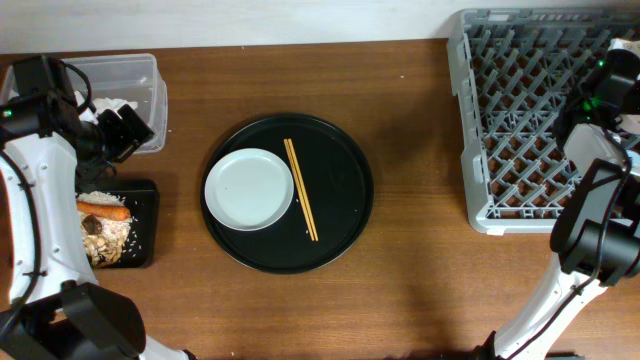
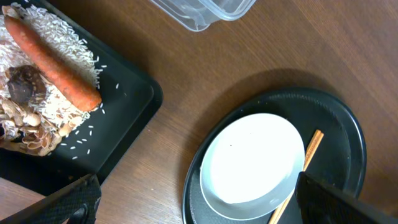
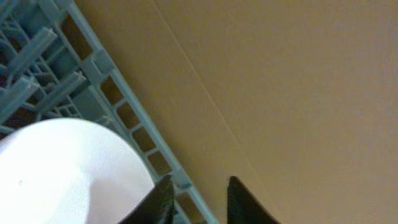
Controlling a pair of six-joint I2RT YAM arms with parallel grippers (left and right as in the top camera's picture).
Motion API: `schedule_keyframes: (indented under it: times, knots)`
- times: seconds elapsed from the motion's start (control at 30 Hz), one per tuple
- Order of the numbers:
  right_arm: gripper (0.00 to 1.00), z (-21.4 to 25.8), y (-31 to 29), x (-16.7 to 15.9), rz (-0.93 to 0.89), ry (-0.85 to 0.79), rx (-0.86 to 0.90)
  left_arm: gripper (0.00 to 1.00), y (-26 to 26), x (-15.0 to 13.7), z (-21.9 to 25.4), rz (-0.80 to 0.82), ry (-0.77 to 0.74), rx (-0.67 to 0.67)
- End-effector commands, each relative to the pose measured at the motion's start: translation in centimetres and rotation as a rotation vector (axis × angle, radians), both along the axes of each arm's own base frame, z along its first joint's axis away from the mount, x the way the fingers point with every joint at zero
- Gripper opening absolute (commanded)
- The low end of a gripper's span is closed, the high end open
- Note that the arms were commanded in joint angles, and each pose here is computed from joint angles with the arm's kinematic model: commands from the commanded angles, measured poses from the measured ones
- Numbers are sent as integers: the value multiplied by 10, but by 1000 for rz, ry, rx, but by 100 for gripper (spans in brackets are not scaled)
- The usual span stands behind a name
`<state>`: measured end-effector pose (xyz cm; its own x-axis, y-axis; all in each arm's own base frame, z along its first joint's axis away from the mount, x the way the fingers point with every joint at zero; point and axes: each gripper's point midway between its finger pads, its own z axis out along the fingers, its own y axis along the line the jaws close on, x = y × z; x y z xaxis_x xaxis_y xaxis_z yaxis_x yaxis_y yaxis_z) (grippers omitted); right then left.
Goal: Sort waste into correct bins and load items into the dishwasher rack
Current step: 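Lower the bowl into the rack's back corner and release it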
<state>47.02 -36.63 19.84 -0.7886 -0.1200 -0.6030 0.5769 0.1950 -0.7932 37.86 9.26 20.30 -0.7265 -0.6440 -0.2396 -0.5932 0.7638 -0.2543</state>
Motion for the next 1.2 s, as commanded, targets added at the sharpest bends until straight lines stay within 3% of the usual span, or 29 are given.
schedule_keyframes:
  times: [0.0, 0.13, 0.23, 0.37, 0.43, 0.53, 0.57, 0.67, 0.73, 0.83, 0.97, 1.17]
  knots:
    - [41, -2, 14, -1, -66, -136, 33, 99, 0, -2, 11, 13, -26, 7]
    - [57, -11, 38, 7, -70, -249, 93, 99, 0, -2, 11, 13, -26, 7]
    - [63, -16, 55, 16, -27, -266, 170, 99, 0, -2, 11, 13, -26, 7]
    - [66, -12, 81, 35, 91, -353, 501, 99, 0, -2, 11, 13, -26, 7]
    - [61, 8, 93, 44, 156, -430, 687, 99, 0, -2, 11, 13, -26, 7]
    - [62, 56, 103, 56, 278, -510, 850, 99, 0, -2, 11, 13, -26, 8]
    - [67, 79, 96, 51, 286, -535, 845, 99, 0, -2, 11, 13, -26, 7]
    - [68, 91, 76, 41, 301, -474, 782, 99, 0, -2, 11, 13, -26, 7]
    - [69, 76, 58, 32, 282, -402, 770, 99, 0, -2, 11, 13, -26, 8]
    - [69, 40, 54, 29, 316, -369, 912, 99, 0, -2, 11, 13, -26, 7]
    - [56, 2, 62, 33, 378, -345, 1088, 99, 0, -2, 11, 13, -26, 7]
    - [55, -45, 62, 30, 320, -270, 1158, 99, 0, -2, 11, 13, -26, 7]
